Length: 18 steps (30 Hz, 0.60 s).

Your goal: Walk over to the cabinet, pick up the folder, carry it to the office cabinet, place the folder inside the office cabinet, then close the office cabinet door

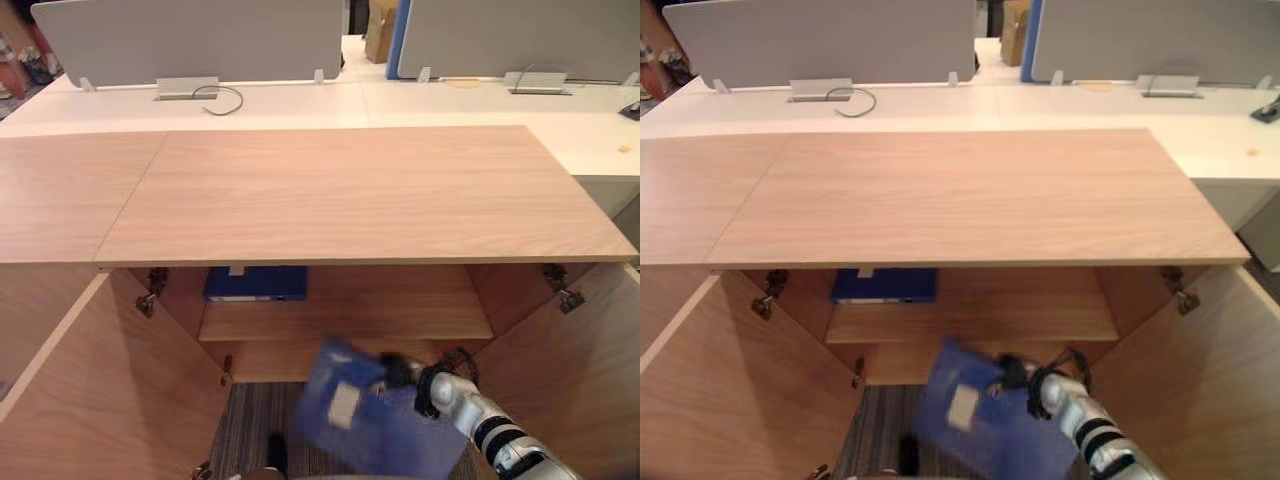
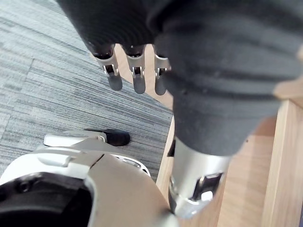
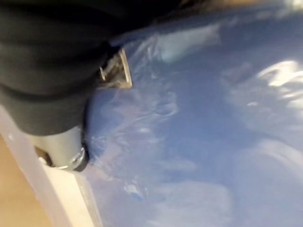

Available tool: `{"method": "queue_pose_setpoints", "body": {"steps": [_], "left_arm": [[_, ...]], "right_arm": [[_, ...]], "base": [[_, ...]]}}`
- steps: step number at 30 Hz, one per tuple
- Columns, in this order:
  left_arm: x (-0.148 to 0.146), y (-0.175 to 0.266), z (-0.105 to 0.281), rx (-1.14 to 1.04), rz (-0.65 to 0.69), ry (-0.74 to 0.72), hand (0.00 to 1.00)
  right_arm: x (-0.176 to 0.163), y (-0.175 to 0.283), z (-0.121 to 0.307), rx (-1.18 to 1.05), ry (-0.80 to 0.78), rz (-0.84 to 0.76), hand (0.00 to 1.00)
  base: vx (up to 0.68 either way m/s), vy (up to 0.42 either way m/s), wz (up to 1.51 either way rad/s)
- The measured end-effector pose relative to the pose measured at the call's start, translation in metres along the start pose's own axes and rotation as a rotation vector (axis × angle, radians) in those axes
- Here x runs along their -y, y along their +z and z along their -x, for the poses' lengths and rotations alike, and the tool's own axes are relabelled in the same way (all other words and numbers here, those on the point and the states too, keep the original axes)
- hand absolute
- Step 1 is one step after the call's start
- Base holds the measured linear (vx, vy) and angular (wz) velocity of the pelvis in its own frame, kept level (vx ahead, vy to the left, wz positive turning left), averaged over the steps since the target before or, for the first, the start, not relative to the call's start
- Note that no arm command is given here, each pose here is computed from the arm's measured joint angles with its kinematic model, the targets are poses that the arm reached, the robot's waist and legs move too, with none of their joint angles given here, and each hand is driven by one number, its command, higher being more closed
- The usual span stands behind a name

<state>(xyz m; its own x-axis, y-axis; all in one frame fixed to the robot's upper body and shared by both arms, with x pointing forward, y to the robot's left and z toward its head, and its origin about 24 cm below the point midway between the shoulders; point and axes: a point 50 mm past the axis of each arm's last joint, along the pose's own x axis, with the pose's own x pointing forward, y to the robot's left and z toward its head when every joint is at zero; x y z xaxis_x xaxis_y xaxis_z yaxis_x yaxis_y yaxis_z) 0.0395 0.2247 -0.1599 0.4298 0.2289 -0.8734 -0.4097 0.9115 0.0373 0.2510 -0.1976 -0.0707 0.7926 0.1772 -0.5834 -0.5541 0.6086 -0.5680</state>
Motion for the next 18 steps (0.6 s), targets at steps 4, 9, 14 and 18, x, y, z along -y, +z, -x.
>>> {"method": "queue_pose_setpoints", "body": {"steps": [4, 9, 14, 18], "left_arm": [[0.001, -0.004, 0.002, -0.003, 0.027, 0.015, 0.0], [0.007, 0.004, 0.001, 0.033, 0.035, 0.009, 0.0], [0.025, 0.01, 0.001, 0.082, 0.11, -0.021, 0.0], [0.029, 0.022, 0.001, 0.134, 0.126, -0.017, 0.0]], "right_arm": [[0.048, -0.015, 0.006, -0.012, -0.408, -0.672, 1.0], [0.064, -0.033, 0.013, -0.016, -0.628, -1.132, 1.0], [0.078, -0.013, 0.014, 0.218, -0.737, -1.59, 1.0], [0.124, 0.032, 0.017, 0.578, -0.765, -1.863, 1.0]], "base": [[0.12, 0.006, 0.18], [0.07, 0.005, 0.19], [-0.01, 0.053, 0.04], [-0.08, 0.079, -0.08]]}}
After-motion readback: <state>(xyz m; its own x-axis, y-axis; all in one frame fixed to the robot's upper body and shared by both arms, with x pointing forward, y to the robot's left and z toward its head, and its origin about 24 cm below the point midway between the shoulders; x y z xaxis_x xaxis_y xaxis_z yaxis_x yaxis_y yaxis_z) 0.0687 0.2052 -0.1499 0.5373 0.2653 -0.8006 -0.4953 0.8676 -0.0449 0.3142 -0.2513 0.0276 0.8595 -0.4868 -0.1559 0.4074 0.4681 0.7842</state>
